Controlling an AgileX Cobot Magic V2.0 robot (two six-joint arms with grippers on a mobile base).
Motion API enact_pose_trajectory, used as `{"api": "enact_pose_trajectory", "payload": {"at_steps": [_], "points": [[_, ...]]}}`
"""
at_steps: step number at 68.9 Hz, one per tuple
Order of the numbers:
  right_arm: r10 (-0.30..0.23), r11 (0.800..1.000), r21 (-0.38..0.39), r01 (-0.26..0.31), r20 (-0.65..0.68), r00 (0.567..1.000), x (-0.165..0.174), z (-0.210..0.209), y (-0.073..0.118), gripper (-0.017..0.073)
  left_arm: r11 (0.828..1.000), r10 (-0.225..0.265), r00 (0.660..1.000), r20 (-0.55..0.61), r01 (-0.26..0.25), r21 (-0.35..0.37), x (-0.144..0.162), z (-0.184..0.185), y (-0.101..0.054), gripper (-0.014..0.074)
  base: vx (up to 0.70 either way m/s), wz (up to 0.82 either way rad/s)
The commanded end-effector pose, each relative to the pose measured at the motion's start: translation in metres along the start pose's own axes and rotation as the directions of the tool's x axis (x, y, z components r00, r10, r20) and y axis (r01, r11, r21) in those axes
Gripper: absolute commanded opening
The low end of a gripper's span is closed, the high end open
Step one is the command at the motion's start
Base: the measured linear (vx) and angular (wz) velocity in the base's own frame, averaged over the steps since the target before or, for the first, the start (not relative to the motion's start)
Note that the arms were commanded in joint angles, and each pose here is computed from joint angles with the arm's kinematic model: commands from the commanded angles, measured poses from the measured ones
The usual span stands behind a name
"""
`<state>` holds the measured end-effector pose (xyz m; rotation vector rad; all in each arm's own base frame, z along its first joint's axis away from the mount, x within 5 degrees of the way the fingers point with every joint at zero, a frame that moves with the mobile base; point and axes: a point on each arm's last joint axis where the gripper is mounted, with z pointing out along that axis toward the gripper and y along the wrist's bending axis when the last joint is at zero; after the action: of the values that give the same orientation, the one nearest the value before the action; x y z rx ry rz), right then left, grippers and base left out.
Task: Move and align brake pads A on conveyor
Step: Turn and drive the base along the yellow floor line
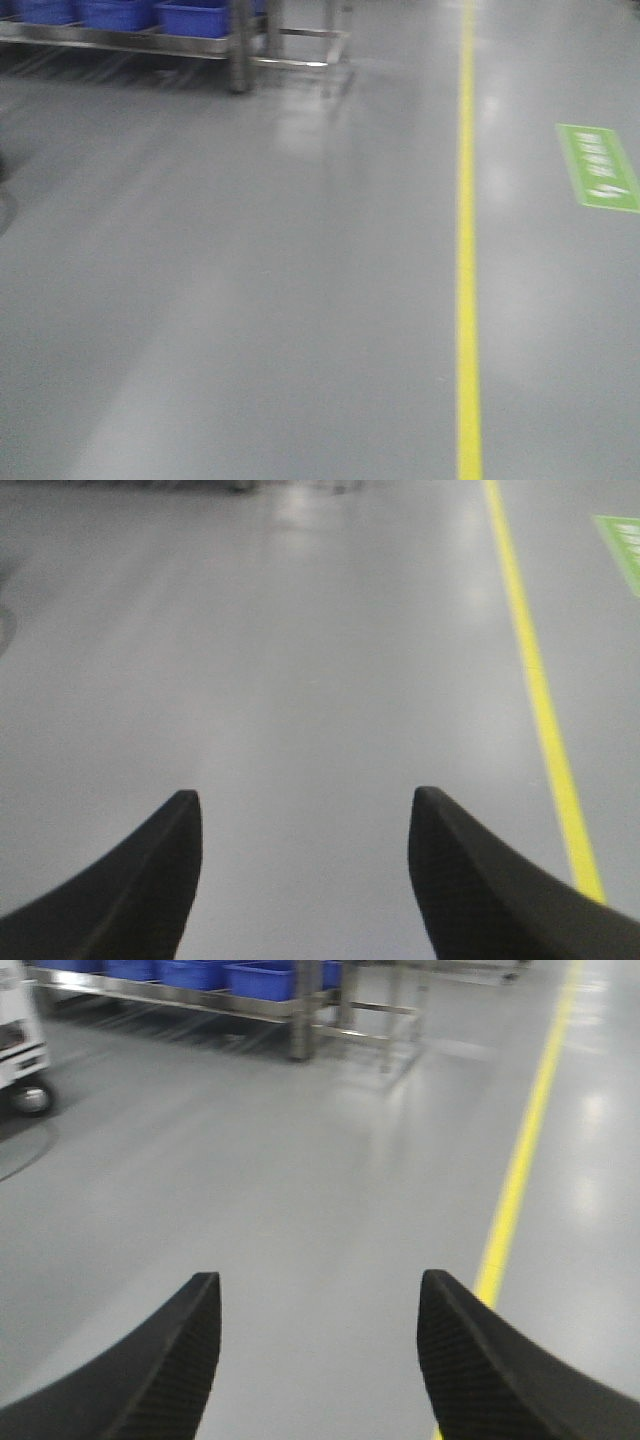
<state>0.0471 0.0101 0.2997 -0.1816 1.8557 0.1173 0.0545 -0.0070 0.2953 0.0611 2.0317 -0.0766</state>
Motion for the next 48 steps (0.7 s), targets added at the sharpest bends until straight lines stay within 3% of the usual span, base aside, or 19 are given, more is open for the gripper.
{"api": "enact_pose_trajectory", "payload": {"at_steps": [1, 25, 48], "points": [[-0.01, 1.0, 0.013, 0.009, 0.08, 0.997, -0.0126, -0.002, -0.001, 0.0414, 1.0, -0.01, 0.997, 0.075, 0.009, 0.006, -0.0115, -0.0022, -0.0005, 0.0425, -0.01, -0.98], [-0.01, 1.0, 0.013, 0.009, 0.08, 0.997, -0.0126, -0.002, -0.001, 0.0414, 1.0, -0.01, 0.997, 0.075, 0.009, 0.006, -0.0115, -0.0022, -0.0005, 0.0425, 0.03, -0.81], [-0.01, 1.0, 0.013, 0.009, 0.08, 0.997, -0.0126, -0.002, -0.001, 0.0414, 1.0, -0.01, 0.997, 0.075, 0.009, 0.006, -0.0115, -0.0022, -0.0005, 0.0425, 0.13, -0.23]]}}
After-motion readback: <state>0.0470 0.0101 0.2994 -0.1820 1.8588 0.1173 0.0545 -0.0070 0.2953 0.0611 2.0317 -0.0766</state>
